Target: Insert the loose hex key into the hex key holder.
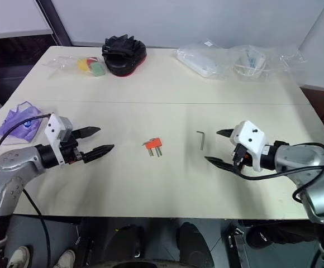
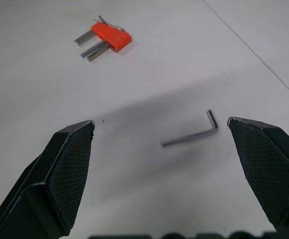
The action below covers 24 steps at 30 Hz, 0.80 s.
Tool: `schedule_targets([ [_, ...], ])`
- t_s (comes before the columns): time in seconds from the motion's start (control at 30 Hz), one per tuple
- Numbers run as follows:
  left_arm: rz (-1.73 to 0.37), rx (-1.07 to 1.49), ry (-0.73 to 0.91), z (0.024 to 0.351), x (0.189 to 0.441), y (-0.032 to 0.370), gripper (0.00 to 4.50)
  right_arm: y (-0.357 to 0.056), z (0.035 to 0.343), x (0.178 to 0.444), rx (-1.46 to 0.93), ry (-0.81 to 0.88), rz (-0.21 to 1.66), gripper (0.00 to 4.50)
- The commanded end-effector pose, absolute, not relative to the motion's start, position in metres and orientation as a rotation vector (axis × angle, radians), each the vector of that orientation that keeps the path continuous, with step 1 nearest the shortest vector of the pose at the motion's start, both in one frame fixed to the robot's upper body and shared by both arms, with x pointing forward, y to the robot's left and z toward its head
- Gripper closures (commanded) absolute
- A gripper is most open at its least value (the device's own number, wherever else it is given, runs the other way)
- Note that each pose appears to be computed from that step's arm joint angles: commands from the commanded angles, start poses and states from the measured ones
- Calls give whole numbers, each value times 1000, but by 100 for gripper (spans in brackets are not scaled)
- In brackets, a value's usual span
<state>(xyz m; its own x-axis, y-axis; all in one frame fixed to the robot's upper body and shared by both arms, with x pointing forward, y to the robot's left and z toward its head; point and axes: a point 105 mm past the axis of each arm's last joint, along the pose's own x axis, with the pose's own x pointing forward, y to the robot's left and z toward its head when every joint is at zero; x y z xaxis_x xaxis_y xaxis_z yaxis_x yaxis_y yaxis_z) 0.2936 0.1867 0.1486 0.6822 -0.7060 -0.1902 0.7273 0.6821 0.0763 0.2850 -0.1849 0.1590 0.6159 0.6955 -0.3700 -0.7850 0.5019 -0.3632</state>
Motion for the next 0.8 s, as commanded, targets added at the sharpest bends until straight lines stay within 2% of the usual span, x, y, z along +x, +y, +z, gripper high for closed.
schedule_targets([
  [0.03,-796,173,121,146,295,182,0,-163,154,300,-560,129,936,2],
  [0.17,-767,174,117,139,297,182,0,-139,135,326,-542,114,958,2],
  [0.43,-734,171,113,137,291,183,0,-114,113,356,-563,79,957,2],
  [0.8,-695,177,116,137,285,189,0,-86,101,358,-508,65,1023,2],
])
